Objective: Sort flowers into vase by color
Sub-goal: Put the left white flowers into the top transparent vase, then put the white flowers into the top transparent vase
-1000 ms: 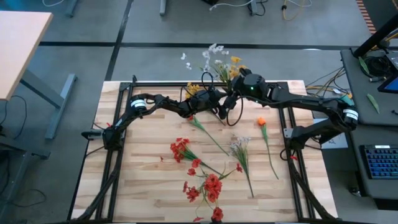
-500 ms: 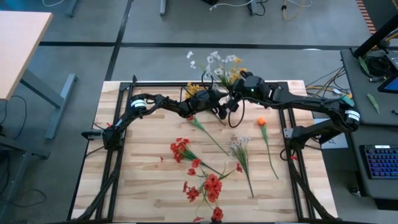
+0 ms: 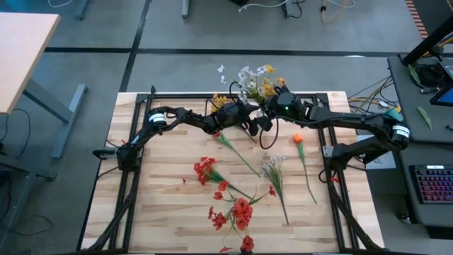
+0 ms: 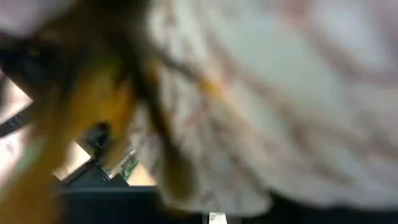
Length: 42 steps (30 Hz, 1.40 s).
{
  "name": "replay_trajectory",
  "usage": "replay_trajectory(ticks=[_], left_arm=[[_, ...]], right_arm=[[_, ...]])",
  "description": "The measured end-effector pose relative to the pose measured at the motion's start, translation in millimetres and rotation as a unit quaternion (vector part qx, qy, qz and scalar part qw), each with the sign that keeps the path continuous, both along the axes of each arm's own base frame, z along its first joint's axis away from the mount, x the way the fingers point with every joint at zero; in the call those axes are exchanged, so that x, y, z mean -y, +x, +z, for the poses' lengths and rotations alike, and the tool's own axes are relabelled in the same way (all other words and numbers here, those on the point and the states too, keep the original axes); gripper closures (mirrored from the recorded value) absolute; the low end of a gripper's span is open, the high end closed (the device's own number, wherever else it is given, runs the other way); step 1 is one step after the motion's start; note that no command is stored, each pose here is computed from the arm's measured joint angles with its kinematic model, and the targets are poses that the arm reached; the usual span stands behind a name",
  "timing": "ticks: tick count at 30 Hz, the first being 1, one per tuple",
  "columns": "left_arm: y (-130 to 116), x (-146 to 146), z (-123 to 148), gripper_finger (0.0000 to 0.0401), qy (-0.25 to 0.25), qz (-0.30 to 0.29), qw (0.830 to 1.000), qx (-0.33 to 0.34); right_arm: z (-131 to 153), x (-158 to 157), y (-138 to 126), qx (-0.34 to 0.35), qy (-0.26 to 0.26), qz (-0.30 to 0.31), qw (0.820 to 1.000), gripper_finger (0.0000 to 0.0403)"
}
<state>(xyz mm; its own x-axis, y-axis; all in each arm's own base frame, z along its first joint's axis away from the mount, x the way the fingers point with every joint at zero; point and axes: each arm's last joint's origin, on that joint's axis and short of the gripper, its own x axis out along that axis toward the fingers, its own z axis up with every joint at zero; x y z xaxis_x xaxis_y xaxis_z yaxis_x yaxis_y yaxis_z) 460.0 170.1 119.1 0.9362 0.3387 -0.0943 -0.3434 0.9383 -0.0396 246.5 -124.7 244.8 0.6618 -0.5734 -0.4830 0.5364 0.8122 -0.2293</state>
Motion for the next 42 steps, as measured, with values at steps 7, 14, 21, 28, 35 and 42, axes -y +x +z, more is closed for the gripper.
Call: replay_trajectory(ticks=[7, 14, 21, 28, 35, 42], left_arm=[[0.0, 0.1, 0.0, 0.0172, 0.000, 0.000, 1.000, 0.000], [0.0, 0.1, 0.0, 0.0172, 0.000, 0.000, 1.000, 0.000], [0.1, 0.2, 0.0, 0.0172, 0.000, 0.000, 1.000, 0.000], [0.1, 0.2, 0.0, 0.0172, 0.000, 0.000, 1.000, 0.000], [0.1, 0.2, 0.0, 0.0170, -0.001, 0.000, 1.000, 0.000], [-0.2, 0.3, -2.3, 0.0149, -0.014, 0.001, 1.000, -0.002]], right_arm=[[-8.6, -0.6, -1.4, -0.014, 0.000, 0.002, 1.000, 0.0393], [-13.8, -0.3, -0.5, -0.025, -0.001, 0.005, 1.000, 0.0394], [-18.5, 0.7, 1.2, -0.035, 0.003, 0.005, 0.999, 0.0393], [-11.3, -1.5, -3.5, -0.018, 0.000, 0.000, 1.000, 0.0363], [1.7, -4.8, -9.9, 0.014, -0.001, -0.006, 1.000, 0.0285], [19.3, -10.7, -21.4, 0.057, 0.006, -0.014, 0.998, 0.0216]])
